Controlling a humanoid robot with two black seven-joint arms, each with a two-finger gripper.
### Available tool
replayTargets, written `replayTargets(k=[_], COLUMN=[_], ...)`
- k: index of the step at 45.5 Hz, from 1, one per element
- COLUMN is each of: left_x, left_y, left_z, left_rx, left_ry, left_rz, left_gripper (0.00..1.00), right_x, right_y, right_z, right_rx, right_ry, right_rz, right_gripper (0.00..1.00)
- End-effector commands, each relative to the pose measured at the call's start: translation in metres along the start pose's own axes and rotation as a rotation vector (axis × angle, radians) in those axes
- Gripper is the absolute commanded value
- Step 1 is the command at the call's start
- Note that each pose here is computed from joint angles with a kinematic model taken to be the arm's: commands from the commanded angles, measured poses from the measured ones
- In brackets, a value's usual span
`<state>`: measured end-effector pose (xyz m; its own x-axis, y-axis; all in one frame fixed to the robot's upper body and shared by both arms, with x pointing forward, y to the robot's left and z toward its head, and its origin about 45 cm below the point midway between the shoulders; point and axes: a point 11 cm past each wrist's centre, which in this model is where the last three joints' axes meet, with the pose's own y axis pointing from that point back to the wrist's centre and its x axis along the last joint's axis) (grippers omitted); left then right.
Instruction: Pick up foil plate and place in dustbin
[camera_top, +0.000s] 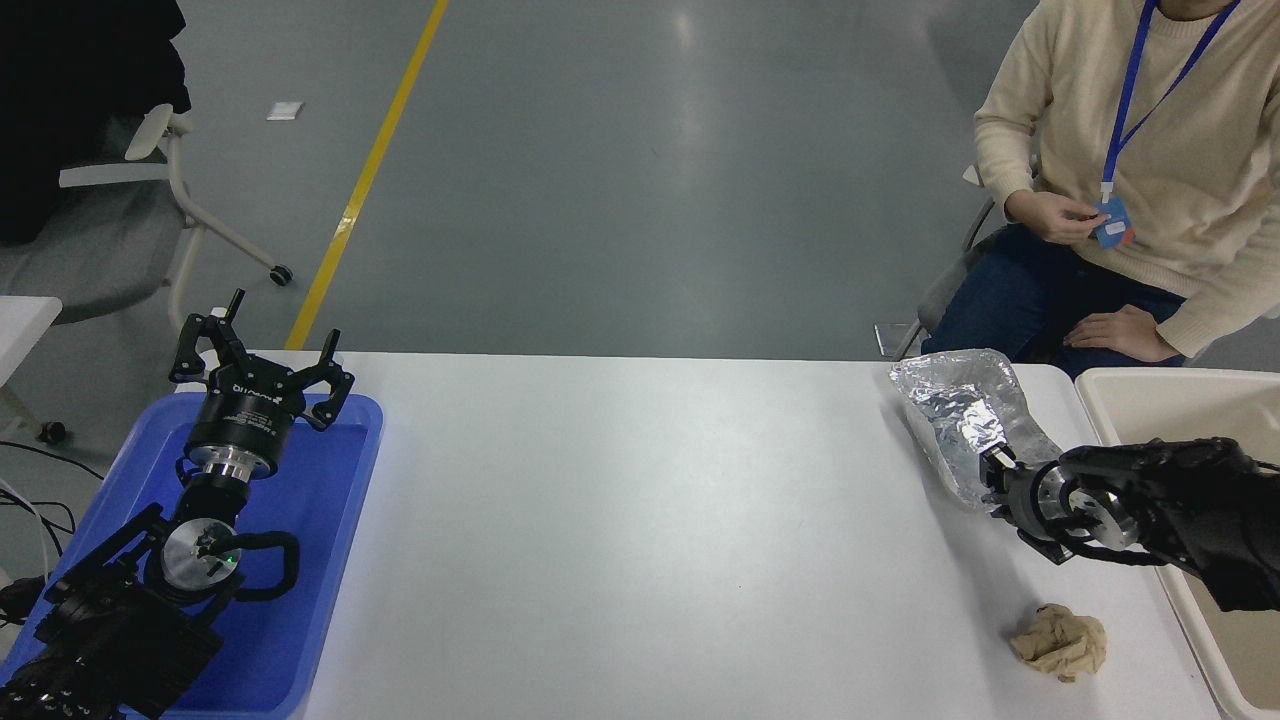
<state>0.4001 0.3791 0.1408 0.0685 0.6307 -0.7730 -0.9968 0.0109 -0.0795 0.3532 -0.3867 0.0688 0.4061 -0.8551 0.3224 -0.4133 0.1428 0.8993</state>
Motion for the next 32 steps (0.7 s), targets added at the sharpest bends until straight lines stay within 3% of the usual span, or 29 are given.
replayTargets(k=[1, 21, 32], left_x=[0.000, 0.000, 0.000], left_y=[0.000, 0.000, 0.000], left_z=[0.000, 0.000, -0.001], left_rx=[0.000, 0.000, 0.002], left_ry=[0.000, -0.001, 0.000], left_rz=[0.000, 0.001, 0.001], left_gripper=[1.00, 1.00, 1.00], right_x=[-0.004, 0.018, 0.019], right_y=[0.002, 0.057, 0.103], right_z=[0.000, -0.014, -0.036], right_rx=[-0.001, -0.013, 0.027], right_ry=[0.006, 0.400, 0.606], right_rz=[-0.024, -0.076, -0.178], right_gripper=[0.00, 0.00, 0.00])
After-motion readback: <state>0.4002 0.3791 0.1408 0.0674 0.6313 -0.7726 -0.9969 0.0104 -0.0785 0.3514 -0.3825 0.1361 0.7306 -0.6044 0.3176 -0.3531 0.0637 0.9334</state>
